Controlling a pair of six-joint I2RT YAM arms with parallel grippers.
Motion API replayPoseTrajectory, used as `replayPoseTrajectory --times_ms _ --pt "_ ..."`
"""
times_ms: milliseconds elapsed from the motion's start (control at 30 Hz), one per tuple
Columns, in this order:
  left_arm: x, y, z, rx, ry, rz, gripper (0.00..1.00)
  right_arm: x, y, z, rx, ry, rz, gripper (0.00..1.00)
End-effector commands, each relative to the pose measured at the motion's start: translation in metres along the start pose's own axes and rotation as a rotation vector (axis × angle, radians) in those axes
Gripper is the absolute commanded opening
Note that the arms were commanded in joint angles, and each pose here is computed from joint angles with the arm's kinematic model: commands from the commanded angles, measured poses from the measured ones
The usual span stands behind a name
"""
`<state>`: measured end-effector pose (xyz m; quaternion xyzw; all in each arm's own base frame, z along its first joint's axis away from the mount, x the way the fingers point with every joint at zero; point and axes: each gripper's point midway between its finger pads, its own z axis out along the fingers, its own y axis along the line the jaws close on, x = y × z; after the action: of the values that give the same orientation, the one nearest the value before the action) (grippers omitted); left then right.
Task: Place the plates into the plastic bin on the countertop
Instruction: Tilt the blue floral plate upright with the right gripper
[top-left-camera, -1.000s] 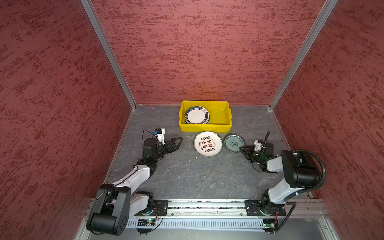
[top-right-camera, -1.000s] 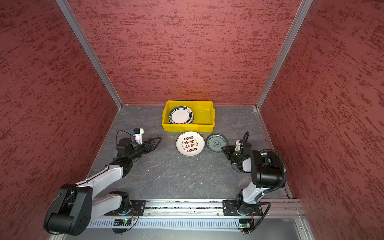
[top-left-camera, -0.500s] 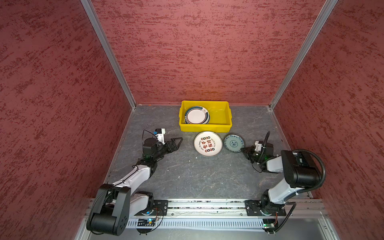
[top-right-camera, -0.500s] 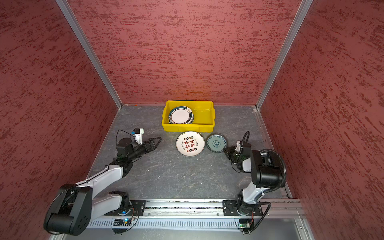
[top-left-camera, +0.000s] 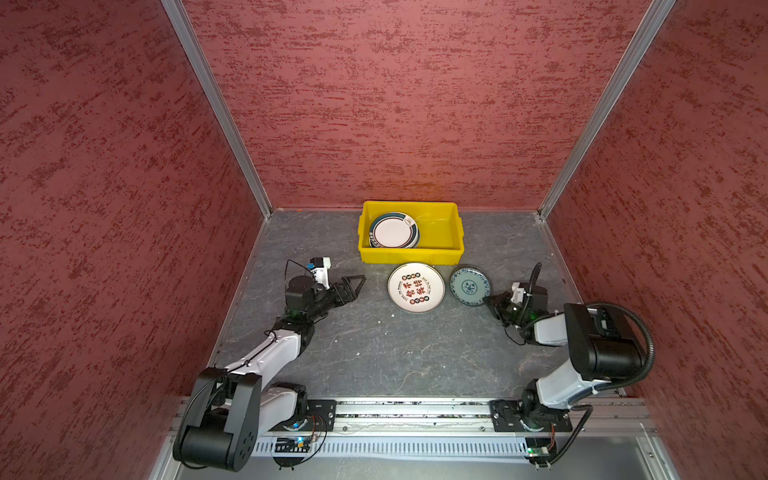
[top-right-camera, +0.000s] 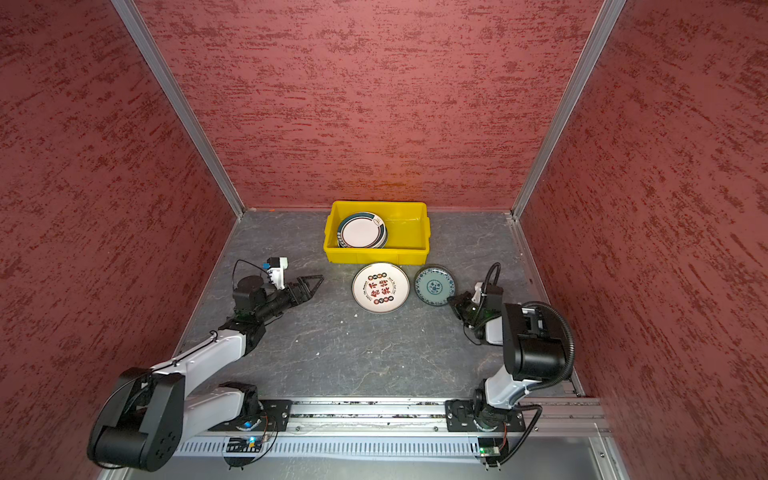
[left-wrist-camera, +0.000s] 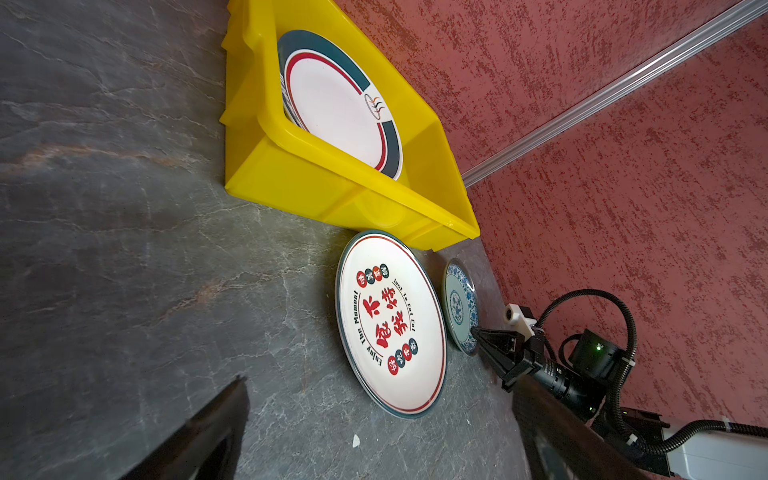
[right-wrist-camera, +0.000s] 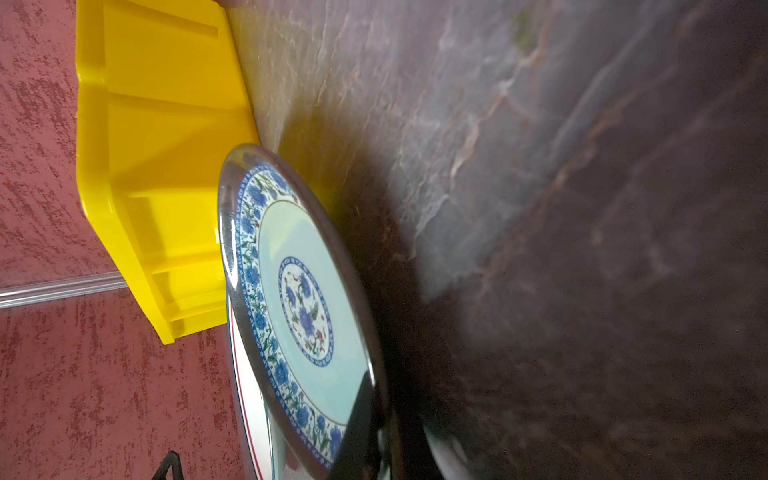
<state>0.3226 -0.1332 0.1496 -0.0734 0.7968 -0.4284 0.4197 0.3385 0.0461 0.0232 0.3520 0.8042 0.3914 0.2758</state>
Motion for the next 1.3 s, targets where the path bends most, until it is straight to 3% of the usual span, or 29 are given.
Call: replayPoseTrajectory --times_ms 0,233,400,800,1033,1267 --pt "-0.004 0.001 0.000 -0.001 -0.004 -0.003 0.99 -0.007 -0.004 -0.006 0.037 -0.043 -0.003 0.00" --pt "-0.006 -0.007 0.000 0.040 -0.017 0.010 0.99 -0.006 -0.003 -0.015 0.050 -0.062 0.010 0.00" --pt "-0.007 -0.011 -0.002 0.056 -0.028 0.020 1.00 -0.005 0.017 -0.027 -0.017 -0.076 0.047 0.00" --pt "-0.007 -0.013 -0.001 0.069 -0.018 0.009 1.00 -0.026 0.071 -0.090 -0.059 -0.267 -0.007 0.00" --pt "-0.007 -0.014 -0.001 0.074 -0.020 0.005 0.99 -0.030 0.114 -0.113 -0.101 -0.259 -0.095 0.00" --pt "-0.008 -0.019 -0.002 0.090 -0.014 0.004 0.99 -0.030 0.120 -0.110 -0.133 -0.242 -0.093 0.00"
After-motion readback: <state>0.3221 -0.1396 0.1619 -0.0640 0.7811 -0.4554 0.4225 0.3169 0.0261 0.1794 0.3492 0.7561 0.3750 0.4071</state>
